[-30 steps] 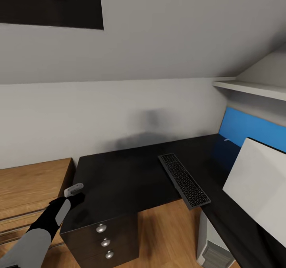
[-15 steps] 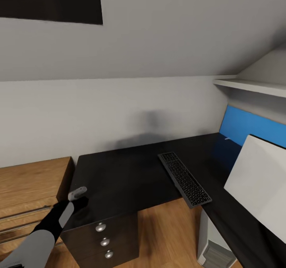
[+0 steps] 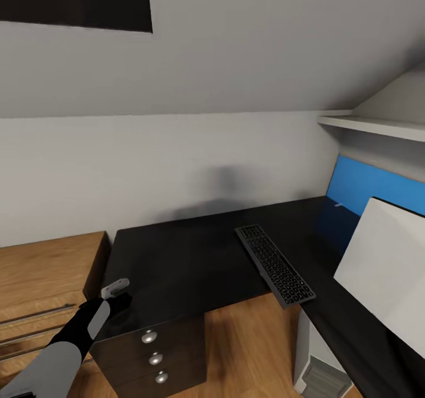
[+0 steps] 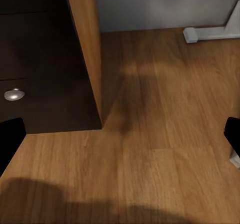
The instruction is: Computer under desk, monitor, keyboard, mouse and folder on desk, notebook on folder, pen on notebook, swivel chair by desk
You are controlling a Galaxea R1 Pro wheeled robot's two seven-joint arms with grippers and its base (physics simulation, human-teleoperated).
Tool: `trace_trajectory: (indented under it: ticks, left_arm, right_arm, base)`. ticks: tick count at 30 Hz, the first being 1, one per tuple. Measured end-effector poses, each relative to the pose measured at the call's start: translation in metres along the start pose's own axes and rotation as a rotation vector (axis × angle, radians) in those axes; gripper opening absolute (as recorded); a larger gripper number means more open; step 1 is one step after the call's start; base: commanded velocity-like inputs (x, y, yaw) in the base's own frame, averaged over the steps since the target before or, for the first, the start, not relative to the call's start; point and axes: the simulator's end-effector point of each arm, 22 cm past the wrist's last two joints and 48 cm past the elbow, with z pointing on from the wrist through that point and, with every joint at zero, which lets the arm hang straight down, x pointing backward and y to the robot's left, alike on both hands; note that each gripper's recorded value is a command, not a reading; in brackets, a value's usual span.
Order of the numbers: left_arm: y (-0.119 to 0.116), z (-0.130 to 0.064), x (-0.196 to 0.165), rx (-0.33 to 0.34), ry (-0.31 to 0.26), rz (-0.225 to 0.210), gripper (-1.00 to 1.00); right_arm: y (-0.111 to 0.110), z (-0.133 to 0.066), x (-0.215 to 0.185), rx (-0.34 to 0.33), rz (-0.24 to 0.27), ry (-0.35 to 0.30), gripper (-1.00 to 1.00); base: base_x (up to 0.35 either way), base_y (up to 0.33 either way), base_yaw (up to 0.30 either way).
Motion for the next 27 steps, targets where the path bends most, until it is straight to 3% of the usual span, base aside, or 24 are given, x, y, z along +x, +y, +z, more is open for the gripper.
trace_trajectory:
  ticks: [7, 27]
  left_arm:
    - [0.0046, 0.0019, 0.0068, -0.012, 0.012, -0.001, -1.00]
    - [0.0052, 0.0019, 0.0061, -0.014, 0.010, 0.015, -1.00]
  right_arm:
    - [0.0002, 0.0001, -0.0005, -0.001, -0.001, -0.001, 1.00]
    - [0.0006, 0.0001, -0.0005, -0.002, -0.001, -0.001, 1.00]
  base:
    - [0.000, 0.000, 0.142]
    - [-0.030, -0.042, 0.006]
